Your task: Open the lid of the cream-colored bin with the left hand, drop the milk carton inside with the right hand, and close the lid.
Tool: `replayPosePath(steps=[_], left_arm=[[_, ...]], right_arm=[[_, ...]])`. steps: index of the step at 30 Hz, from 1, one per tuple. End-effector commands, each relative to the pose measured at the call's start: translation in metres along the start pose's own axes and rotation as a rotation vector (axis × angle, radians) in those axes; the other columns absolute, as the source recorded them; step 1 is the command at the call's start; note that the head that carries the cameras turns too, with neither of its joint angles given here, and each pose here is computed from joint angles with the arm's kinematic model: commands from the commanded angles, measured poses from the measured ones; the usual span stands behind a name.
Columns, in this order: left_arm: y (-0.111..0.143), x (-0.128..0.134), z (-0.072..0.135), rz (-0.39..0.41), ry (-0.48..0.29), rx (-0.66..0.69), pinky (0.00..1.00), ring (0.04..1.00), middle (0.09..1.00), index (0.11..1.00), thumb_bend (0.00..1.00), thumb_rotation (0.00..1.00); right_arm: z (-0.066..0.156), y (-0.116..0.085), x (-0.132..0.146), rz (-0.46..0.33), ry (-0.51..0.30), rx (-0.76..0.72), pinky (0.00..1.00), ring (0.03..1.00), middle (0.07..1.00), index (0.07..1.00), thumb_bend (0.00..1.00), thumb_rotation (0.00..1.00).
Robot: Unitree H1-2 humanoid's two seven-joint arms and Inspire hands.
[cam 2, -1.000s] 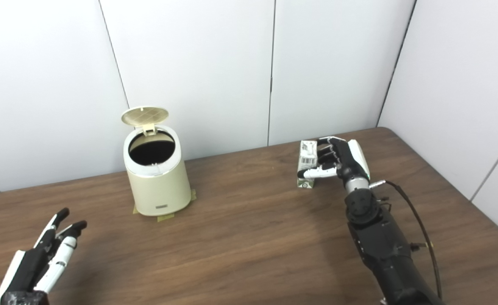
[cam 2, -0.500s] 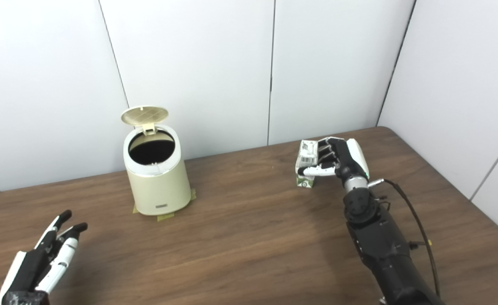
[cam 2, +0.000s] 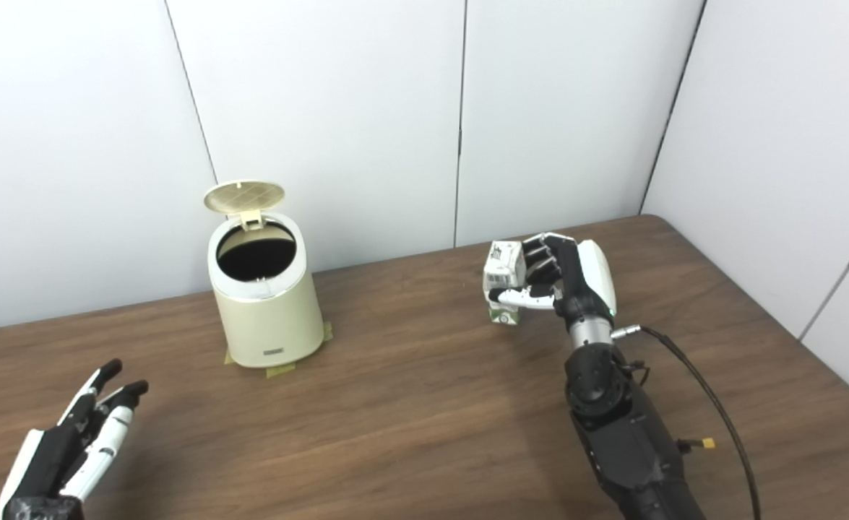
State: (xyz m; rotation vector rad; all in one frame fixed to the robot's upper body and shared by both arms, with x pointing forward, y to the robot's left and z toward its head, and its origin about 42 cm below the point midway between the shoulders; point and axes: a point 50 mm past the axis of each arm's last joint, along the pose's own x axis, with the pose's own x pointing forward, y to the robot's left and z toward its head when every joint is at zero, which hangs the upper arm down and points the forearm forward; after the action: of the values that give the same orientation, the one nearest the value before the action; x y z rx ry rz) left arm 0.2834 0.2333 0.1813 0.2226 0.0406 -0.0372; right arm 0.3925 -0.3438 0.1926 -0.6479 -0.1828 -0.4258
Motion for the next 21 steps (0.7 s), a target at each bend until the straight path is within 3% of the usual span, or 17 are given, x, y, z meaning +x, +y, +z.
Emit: replayPosePath(steps=[1, 4, 9, 14, 21], left_arm=[[0.002, 0.003, 0.015, 0.016, -0.076, 0.01, 0.96, 0.91, 0.852, 0.959, 0.21, 0.57], [0.003, 0.003, 0.014, 0.011, -0.077, 0.008, 0.98, 0.914, 0.853, 0.96, 0.22, 0.59], [-0.001, 0.002, 0.012, 0.008, -0.075, 0.001, 0.93, 0.899, 0.846, 0.958, 0.22, 0.58], [-0.005, 0.001, 0.011, 0.003, -0.083, -0.011, 0.93, 0.887, 0.84, 0.957, 0.22, 0.52], [-0.014, -0.001, 0.006, -0.001, -0.089, -0.007, 0.95, 0.906, 0.856, 0.953, 0.24, 0.58]], right_arm=[[0.036, -0.014, 0.011, -0.062, -0.127, 0.022, 0.36, 0.388, 0.492, 0.519, 0.52, 0.0], [0.056, -0.011, 0.004, -0.057, -0.174, 0.04, 0.38, 0.398, 0.497, 0.505, 0.52, 0.0], [0.087, 0.001, 0.0, -0.036, -0.251, 0.064, 0.41, 0.419, 0.499, 0.494, 0.52, 0.0], [0.123, 0.015, -0.005, -0.015, -0.356, 0.121, 0.38, 0.401, 0.51, 0.494, 0.52, 0.0], [0.175, 0.036, -0.012, 0.012, -0.452, 0.193, 0.34, 0.381, 0.501, 0.522, 0.51, 0.0]])
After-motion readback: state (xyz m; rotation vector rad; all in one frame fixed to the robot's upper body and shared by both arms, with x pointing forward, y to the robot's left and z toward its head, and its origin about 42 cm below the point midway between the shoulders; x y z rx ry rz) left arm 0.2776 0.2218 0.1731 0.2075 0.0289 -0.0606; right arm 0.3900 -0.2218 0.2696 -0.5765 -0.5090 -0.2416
